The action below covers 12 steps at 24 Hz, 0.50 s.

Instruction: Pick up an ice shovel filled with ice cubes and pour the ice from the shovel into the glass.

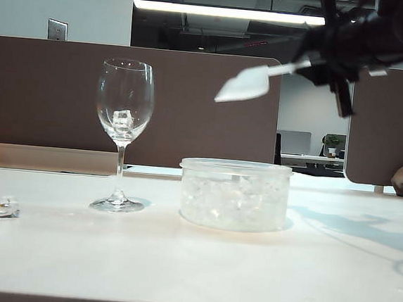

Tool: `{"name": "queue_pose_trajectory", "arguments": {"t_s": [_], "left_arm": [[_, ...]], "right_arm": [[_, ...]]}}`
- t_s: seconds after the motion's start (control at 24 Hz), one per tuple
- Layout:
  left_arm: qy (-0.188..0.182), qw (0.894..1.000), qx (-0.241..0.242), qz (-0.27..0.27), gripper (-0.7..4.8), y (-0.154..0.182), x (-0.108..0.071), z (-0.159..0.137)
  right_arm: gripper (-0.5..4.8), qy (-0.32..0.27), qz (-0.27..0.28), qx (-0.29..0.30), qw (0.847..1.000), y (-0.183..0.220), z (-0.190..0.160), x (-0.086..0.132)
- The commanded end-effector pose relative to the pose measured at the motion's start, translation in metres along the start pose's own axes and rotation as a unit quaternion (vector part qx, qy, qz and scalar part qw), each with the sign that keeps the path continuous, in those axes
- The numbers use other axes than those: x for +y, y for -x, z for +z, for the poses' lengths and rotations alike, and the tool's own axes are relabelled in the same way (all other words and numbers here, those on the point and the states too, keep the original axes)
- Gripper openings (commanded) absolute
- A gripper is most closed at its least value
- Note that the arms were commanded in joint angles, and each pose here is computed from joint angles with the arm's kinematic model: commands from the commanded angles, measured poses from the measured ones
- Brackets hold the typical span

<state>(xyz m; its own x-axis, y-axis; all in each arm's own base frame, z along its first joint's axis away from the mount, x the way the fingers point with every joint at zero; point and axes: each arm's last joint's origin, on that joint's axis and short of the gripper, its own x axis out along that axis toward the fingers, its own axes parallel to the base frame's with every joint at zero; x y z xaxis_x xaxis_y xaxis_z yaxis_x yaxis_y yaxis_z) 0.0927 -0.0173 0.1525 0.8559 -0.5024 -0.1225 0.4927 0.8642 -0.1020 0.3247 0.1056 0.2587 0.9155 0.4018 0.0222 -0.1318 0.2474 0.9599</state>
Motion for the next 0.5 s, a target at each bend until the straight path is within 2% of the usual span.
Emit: {"name": "queue_pose_trajectory", "arguments": {"t_s": [0.04,0.5], "left_arm": [[-0.002,1.0,0.0,-0.003,-0.05,0.0,0.0,0.0],[-0.002,1.0,0.0,-0.003,-0.05,0.0,0.0,0.0]], "right_arm": [[-0.05,0.005,-0.009,0.002,1.0,0.013,-0.003,-0.01],[-0.05,0.001,-0.084,0.002,0.996,0.045,-0.02,-0.062]]}}
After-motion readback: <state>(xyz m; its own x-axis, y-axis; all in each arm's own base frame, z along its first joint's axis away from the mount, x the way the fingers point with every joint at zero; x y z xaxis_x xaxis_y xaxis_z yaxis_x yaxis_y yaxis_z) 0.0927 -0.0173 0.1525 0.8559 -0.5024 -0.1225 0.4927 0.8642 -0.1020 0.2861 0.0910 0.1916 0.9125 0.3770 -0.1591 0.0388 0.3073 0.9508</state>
